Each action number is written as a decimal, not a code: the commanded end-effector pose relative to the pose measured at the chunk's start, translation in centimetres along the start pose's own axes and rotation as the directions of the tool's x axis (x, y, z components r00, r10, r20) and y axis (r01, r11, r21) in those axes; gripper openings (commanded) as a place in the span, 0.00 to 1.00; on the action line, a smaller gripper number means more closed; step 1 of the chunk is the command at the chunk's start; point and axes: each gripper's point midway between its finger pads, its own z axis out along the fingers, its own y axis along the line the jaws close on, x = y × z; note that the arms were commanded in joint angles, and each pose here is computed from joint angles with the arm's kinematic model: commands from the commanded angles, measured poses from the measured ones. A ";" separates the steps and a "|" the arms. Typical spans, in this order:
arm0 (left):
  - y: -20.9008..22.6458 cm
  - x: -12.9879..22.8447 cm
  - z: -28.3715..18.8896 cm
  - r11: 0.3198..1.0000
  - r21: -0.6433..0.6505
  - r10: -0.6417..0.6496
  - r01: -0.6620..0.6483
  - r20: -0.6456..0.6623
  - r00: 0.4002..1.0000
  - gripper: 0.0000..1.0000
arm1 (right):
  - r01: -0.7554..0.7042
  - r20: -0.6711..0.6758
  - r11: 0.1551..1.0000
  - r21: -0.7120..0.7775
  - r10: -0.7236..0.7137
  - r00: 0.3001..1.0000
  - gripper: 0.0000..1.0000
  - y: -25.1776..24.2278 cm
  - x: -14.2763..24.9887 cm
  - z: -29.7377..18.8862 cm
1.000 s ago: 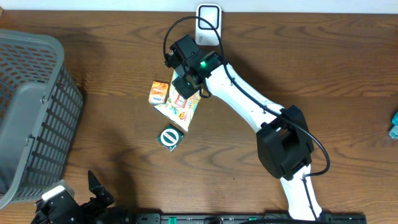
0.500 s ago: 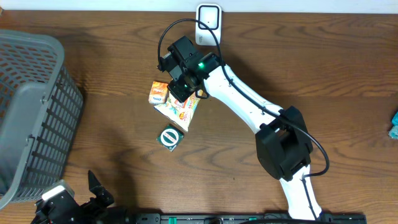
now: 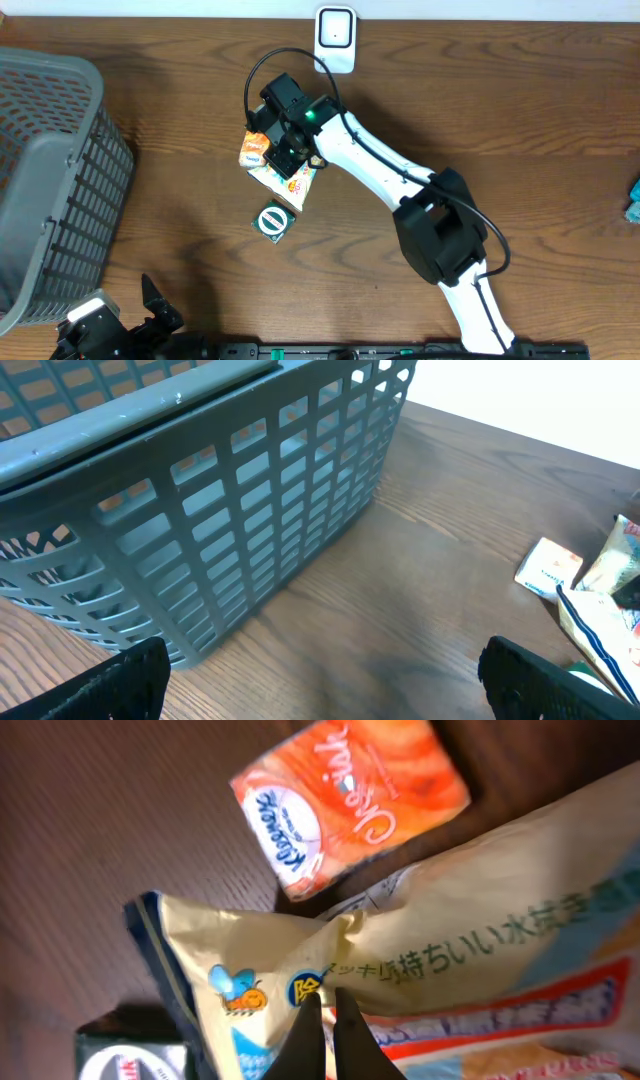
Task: Scan the item barcode
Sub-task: 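Grasp the snack bag edge with the right gripper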
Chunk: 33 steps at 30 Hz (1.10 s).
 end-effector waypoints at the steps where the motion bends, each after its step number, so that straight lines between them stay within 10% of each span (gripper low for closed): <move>1: 0.1 -0.1 0.0 1.000 -0.004 -0.008 0.008 0.003 1.000 0.98 | 0.037 -0.075 0.999 -0.022 -0.039 0.996 0.01 -0.2 2.1 3.2; 4: 0.1 -0.1 0.0 1.000 -0.004 -0.008 0.008 0.003 1.000 0.97 | 0.052 -0.123 0.998 -0.033 -0.056 0.991 0.13 -0.6 3.6 5.2; 13: 0.1 -0.1 0.0 1.000 -0.004 -0.008 0.008 0.003 1.000 0.98 | 0.037 -0.236 0.998 -0.044 -0.046 0.971 0.99 -1.1 7.0 8.0; 21: 0.1 0.0 0.0 1.000 -0.004 -0.008 0.008 0.003 1.000 0.98 | 0.063 -0.320 0.996 0.067 -0.039 0.947 0.99 -3.3 8.2 4.6; 28: 0.1 -0.1 0.0 1.000 -0.004 -0.008 0.008 0.003 1.000 0.98 | -0.024 -0.043 0.992 0.122 0.030 0.999 0.98 -1.8 0.3 -5.0; 33: 0.1 0.0 0.0 1.000 -0.004 -0.008 0.008 0.003 1.000 0.98 | 0.004 0.139 0.995 0.096 -0.017 0.990 0.73 -1.3 -4.1 -5.9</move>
